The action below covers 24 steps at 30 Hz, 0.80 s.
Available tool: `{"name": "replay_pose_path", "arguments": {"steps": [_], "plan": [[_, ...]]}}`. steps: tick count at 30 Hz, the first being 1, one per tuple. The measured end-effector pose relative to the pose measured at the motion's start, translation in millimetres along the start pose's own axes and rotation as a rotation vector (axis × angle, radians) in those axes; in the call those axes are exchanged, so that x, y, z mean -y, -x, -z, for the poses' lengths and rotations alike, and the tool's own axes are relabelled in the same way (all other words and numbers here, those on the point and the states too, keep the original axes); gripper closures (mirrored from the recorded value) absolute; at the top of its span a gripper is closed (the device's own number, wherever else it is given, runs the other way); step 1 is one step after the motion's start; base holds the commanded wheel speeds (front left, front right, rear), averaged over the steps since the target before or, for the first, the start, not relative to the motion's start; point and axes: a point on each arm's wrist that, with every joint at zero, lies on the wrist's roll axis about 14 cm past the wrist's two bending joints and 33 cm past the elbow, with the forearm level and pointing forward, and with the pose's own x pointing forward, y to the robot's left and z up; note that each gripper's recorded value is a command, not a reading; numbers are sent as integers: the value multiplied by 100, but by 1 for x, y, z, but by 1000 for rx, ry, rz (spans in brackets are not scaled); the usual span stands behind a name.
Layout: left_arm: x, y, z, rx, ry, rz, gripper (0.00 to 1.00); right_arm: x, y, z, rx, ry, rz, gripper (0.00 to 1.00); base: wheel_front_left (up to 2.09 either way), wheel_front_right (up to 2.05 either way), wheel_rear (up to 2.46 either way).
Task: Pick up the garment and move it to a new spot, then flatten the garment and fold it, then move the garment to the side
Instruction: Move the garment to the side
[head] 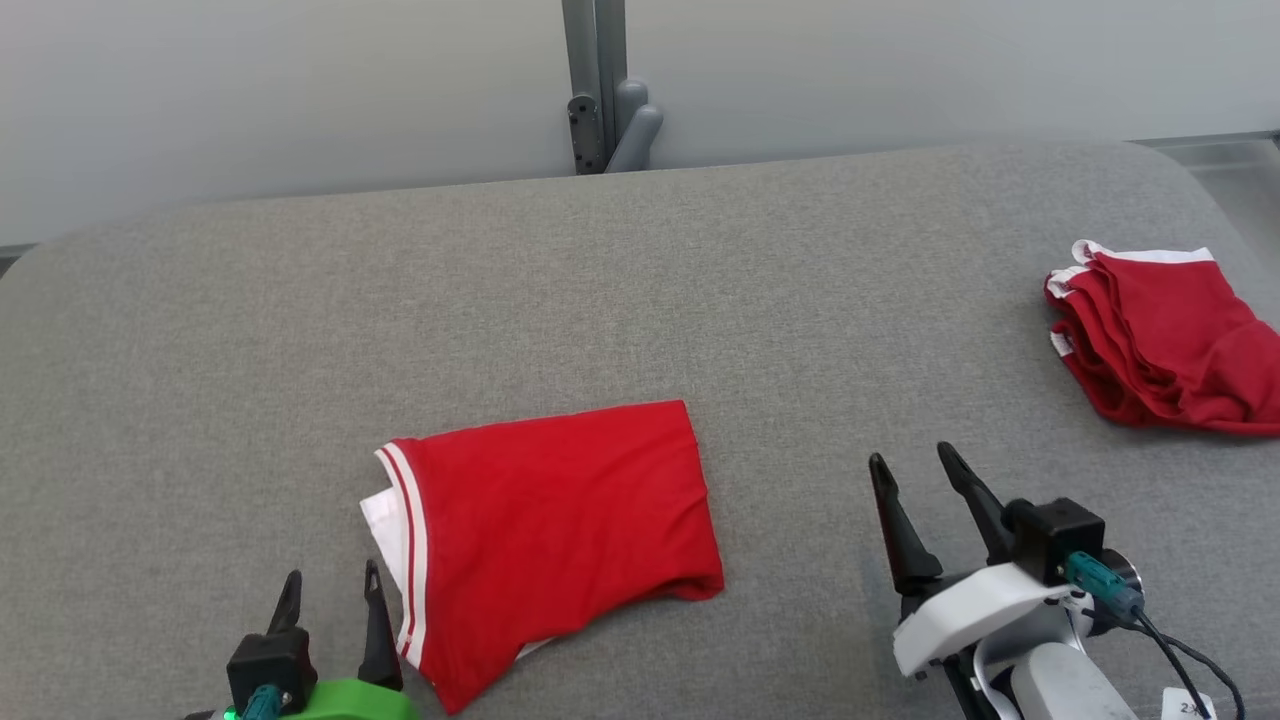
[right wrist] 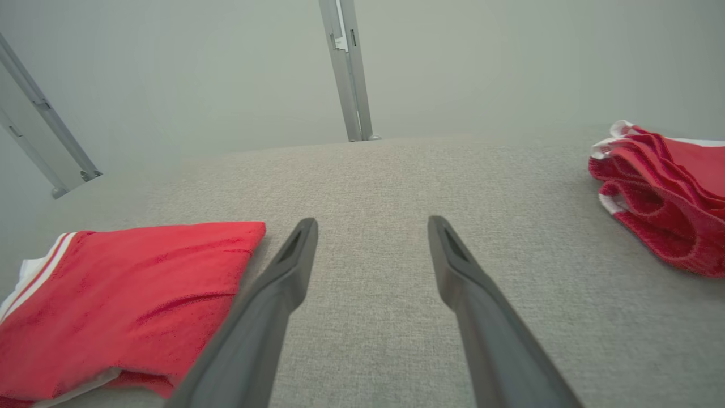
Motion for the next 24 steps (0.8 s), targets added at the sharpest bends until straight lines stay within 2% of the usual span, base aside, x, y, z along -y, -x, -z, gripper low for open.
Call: {"name": "replay_pose_path", "arguments": {"steps": [4,9,12,17,23,24], "plan": [[10,-9,-9,24,4,29,0,-30,-20,5,-19,-28,-95,0,0,0,0],[14,-12,-9,20,11,34,0,-70,-44,29,-99,-102,-211,0,0,0,0],[4,-9,-3,0,17,0,0,-90,-56,47,-163,-147,-272,0,0,0,0],[-21,2,9,-36,20,-91,0,-103,-64,91,-309,-207,-295,0,0,0,0],[-45,13,19,-69,17,-171,0,-137,-72,115,-397,-274,-372,0,0,0,0],[-47,14,21,-75,17,-181,0,-140,-74,117,-404,-276,-383,53,0,0,0]]}}
